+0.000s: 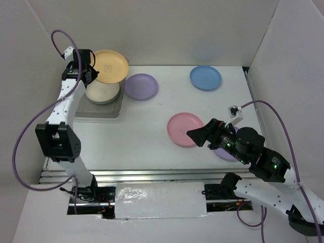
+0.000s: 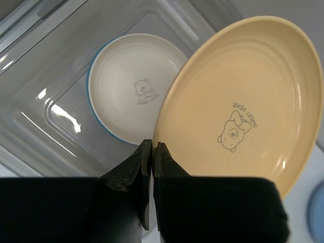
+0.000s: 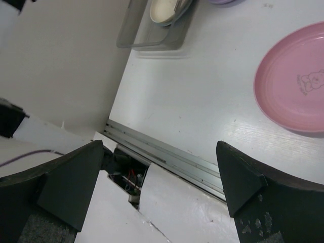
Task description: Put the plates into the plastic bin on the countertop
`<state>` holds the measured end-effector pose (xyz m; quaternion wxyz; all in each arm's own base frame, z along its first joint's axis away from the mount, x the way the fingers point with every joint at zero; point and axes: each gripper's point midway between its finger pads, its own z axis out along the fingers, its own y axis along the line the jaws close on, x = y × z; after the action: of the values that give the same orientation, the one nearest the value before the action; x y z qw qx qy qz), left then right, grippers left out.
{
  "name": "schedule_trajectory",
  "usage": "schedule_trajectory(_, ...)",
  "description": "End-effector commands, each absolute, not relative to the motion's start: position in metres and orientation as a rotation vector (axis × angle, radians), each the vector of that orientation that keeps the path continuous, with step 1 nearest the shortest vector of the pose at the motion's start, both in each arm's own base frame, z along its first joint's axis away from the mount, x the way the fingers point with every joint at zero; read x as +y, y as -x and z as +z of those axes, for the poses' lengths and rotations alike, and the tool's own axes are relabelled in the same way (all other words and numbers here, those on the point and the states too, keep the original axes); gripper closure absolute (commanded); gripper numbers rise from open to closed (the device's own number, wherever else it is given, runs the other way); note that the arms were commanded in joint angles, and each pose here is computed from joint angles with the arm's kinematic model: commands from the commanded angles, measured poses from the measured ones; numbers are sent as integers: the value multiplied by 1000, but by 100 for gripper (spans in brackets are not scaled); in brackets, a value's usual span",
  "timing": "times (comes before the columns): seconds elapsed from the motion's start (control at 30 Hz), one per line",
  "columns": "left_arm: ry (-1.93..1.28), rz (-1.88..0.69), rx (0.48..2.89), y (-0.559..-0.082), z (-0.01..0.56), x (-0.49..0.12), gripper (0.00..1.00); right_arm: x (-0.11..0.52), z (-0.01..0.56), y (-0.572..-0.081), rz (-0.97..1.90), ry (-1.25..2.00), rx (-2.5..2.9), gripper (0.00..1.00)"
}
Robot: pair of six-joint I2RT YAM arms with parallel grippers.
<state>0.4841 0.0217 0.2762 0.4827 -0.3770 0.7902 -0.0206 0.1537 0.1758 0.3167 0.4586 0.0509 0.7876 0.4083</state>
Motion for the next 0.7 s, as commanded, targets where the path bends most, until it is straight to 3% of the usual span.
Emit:
schedule_trajectory(0.0,842,-72,2002,-516,249,42,100,178,324,-152,1035,-91,1898,0)
schedule_trajectory(0.2,978,-113,2043,-532,193,92,100,180,316,-153,1010,-68,1924,0)
schedule_trajectory(0.5,1020,-179,2075,-533,153,107,97,196,306,-162,992,-14,1962,0)
schedule_trajectory(0.53,1039,-175,2118,-531,139,107,85,199,305,-162,999,-4,1969,0)
schedule_trajectory(0.57,1026,-181,2125,-533,139,107,54,200,306,-162,1001,-2,1967,0)
schedule_trajectory(0.63,1022,-199,2129,-535,144,104,35,199,305,-162,995,-3,1968,0)
schedule_trajectory(0.67,1020,-206,2119,-534,150,102,13,198,307,-162,998,-4,1962,0)
